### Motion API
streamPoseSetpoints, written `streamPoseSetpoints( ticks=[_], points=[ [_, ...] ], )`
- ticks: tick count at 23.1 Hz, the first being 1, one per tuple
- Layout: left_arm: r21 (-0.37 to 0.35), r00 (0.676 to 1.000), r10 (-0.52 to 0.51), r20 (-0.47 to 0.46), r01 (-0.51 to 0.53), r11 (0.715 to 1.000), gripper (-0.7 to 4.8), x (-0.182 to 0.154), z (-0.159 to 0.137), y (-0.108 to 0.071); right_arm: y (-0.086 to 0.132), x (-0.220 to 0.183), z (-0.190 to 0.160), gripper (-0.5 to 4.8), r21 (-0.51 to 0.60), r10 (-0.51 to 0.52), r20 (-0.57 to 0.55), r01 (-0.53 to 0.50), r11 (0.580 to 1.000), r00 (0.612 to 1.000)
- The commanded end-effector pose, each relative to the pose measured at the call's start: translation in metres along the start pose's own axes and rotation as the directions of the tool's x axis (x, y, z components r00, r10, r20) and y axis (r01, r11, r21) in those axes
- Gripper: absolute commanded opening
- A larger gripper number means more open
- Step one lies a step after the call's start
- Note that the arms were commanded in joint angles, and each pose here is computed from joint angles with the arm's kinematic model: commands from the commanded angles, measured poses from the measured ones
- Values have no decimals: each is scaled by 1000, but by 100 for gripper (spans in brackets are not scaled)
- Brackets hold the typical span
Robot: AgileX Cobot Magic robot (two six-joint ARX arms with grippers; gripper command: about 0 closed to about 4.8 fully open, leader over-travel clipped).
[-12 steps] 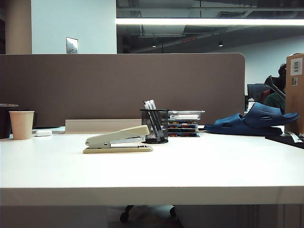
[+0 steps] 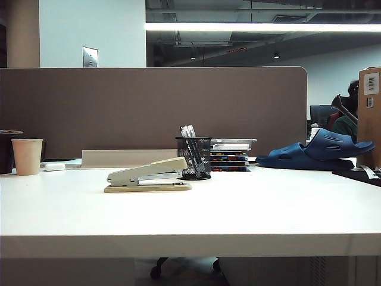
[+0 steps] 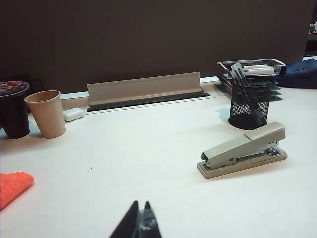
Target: Press the stapler down.
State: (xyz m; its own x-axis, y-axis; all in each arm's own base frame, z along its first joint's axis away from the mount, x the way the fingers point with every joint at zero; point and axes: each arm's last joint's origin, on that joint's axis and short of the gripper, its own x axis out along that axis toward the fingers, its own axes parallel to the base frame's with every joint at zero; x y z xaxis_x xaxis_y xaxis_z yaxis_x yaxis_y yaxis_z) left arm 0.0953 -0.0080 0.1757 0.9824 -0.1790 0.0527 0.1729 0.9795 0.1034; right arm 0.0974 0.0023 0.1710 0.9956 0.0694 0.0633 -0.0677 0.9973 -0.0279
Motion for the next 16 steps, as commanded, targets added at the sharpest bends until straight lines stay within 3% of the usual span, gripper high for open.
streamPoseSetpoints(
  ticks=[1, 7, 13, 16],
  points=[
    [0, 1000, -3, 18, 3, 1000, -5, 0, 3, 0, 0, 0, 1, -9, -4, 2, 19, -2, 1000, 1000],
    [-1, 1000, -4, 17, 4, 1000, -6, 0, 3, 0, 0, 0, 5, -9, -6, 5, 52, -5, 1000, 999],
    [3, 990, -140, 26, 140, 990, -6, -1, 3, -4, 0, -3, 19, -9, -8, 3, 82, -3, 1000, 997],
    [-6, 969, -246, 7, 246, 969, -5, -1, 0, -7, 0, -7, 33, -9, -8, 3, 75, -2, 1000, 997]
  ],
)
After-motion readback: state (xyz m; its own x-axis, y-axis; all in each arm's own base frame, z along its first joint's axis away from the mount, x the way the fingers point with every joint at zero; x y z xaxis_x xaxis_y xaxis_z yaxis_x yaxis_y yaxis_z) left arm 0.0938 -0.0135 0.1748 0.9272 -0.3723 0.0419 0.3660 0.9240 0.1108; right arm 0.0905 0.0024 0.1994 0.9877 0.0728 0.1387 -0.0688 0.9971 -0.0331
